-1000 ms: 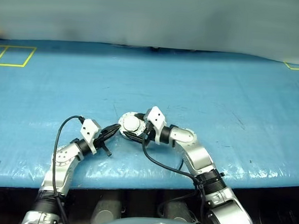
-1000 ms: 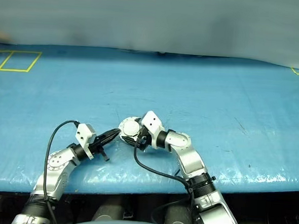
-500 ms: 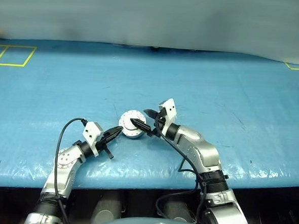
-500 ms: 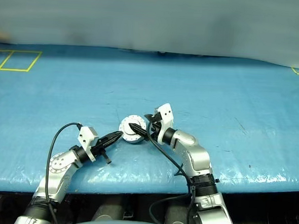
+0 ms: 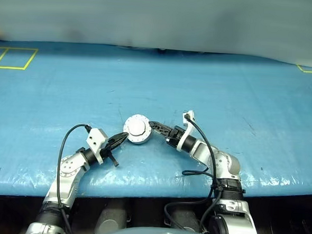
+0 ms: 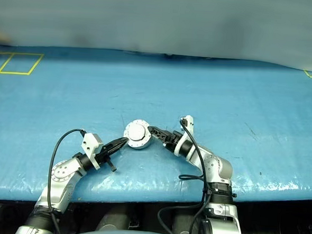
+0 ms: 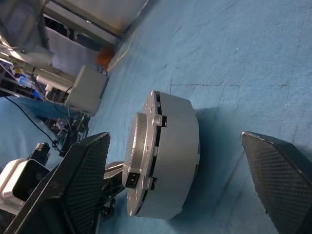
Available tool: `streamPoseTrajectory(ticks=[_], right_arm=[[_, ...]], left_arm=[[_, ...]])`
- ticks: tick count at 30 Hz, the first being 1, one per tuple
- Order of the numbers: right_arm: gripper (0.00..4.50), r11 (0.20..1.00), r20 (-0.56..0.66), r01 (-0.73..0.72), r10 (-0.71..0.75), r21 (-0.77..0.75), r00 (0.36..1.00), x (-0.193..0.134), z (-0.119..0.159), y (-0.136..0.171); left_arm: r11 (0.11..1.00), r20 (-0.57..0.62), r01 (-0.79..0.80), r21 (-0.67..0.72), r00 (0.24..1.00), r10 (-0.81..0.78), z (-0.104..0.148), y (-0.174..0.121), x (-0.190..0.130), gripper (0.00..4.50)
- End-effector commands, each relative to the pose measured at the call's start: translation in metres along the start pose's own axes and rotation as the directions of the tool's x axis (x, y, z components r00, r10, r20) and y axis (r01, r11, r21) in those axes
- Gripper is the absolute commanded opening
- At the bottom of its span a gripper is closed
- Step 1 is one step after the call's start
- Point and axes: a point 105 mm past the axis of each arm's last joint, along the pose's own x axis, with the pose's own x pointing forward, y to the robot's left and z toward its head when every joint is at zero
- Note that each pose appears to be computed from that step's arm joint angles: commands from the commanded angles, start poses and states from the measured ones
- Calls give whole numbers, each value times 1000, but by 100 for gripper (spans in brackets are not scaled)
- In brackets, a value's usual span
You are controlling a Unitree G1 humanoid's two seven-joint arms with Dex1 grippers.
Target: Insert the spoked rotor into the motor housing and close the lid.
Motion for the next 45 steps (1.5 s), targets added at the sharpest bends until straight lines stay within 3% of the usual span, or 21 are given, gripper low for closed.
streamPoseTrajectory(ticks=[1, 3, 6, 12, 15, 23, 29, 32, 35, 42, 45], right_arm=[[448, 998, -20, -51, 52, 20, 998, 4, -5, 9], [448, 999, -52, -46, 47, 21, 998, 7, -13, 8], [386, 999, -67, -37, 39, 23, 997, 10, -18, 6], [191, 998, -53, -44, 47, 46, 997, 13, -18, 6], [116, 996, -38, -61, 63, 61, 997, 13, -16, 8], [111, 998, -42, -41, 44, 57, 998, 14, -19, 6], [111, 991, 39, -68, 64, 111, 997, 14, -8, 9], [111, 984, 107, -99, 83, 148, 991, 10, 1, 11], [111, 977, 161, -138, 111, 164, 981, 6, 9, 17], [111, 952, 237, -248, 203, 181, 950, -2, 22, 37], [111, 936, 253, -297, 246, 190, 936, -1, 24, 49]], left_arm=[[1000, -55, 17, -18, 998, -18, -14, -7, -2, 0], [1000, -56, 17, -19, 998, -18, -14, -7, -2, 0], [1000, -57, 16, -18, 998, -17, -14, -7, -2, 0], [1000, -56, 18, -21, 998, -19, -14, -7, -2, 0], [1000, -51, 13, -24, 999, -14, -13, -6, -3, 0], [996, -10, -47, -74, 999, 46, -8, 1, -3, 0], [944, 124, -167, -286, 970, 210, 12, 21, -6, 0], [856, 233, -198, -477, 911, 340, 30, 37, -12, 0], [806, 295, -151, -572, 879, 374, 39, 39, -18, 58], [695, 303, -83, -714, 858, 414, 41, 37, -19, 292], [631, 322, 27, -776, 876, 359, 44, 24, -13, 394]])
